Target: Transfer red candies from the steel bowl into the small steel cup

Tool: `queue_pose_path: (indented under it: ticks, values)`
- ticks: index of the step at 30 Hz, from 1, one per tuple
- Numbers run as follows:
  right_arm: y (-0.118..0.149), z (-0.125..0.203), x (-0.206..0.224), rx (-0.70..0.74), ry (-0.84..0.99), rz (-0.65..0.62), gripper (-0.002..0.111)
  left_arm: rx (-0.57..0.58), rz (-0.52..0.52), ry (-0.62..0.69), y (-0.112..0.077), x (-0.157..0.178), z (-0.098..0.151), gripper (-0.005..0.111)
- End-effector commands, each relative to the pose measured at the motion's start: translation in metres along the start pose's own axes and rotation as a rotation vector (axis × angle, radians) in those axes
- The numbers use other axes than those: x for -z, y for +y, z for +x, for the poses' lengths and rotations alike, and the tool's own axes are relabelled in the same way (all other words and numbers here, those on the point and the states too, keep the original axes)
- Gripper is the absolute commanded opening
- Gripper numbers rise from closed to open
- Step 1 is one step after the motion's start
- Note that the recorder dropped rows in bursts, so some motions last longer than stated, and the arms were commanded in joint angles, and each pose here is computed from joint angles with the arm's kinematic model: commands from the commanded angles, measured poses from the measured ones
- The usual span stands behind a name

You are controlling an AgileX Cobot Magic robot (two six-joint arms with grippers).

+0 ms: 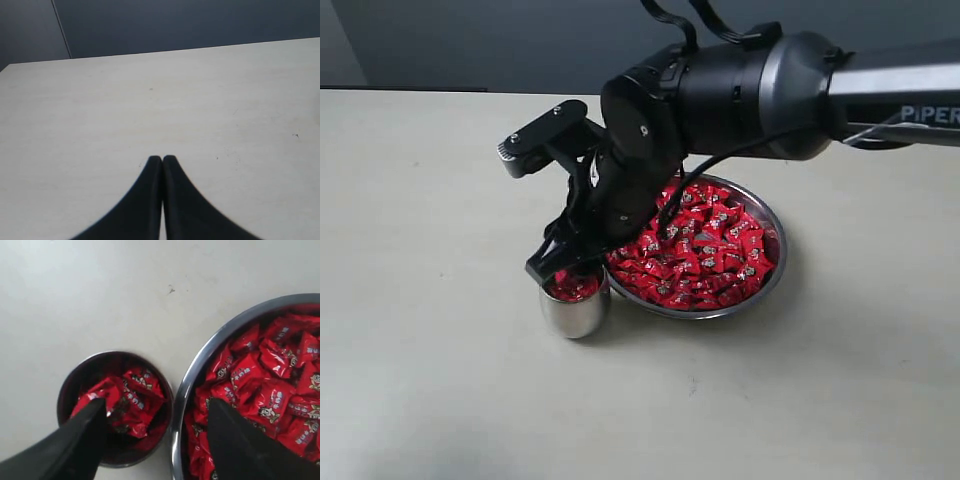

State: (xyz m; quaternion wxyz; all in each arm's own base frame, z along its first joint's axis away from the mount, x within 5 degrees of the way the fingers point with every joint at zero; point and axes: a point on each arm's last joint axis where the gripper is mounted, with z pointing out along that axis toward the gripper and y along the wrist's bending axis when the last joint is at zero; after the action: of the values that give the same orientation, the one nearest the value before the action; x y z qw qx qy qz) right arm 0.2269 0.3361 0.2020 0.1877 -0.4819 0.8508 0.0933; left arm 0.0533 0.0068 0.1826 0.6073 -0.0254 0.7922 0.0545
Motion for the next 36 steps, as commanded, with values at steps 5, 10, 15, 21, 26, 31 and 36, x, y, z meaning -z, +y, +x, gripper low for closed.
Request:
queue_pose_path:
  ticks: [5,10,15,21,26,31,36]
  values:
    - [-0.0009,-0.0024,0.0036,0.02,-0.027,0.012,0.058,-0.001,0.004,-0.013,-0.0002,0.0001,-0.0005,0.0]
    - [0.0029,-0.0027,0.0038,0.015,-0.03,-0.012,0.058,-0.001,0.004,-0.013,-0.0002,0.0001,-0.0005,0.0]
    - [0.0,0.0009,-0.0025,0.021,0.009,0.004,0.058,-0.001,0.004,-0.013,-0.0002,0.0001,-0.0005,0.0]
    - [-0.0004,0.0001,-0.0014,0.025,0.0,0.008,0.058,-0.001,0.004,-0.013,-0.0002,0.0001,-0.0005,0.0]
    - [0.001,0.0,-0.0024,0.011,-0.001,-0.007,0.058,-0.001,0.004,-0.013,-0.0002,0.0001,-0.0005,0.0]
    - [0.0016,-0.0008,-0.0024,0.002,-0.009,-0.013,0.058,-0.001,0.004,-0.013,-0.0002,0.0001,-0.0005,0.0]
    - [0.0003,-0.0012,-0.0032,0.005,-0.014,0.0,0.058,-0.001,0.004,-0.013,-0.0002,0.0001,-0.0005,0.0]
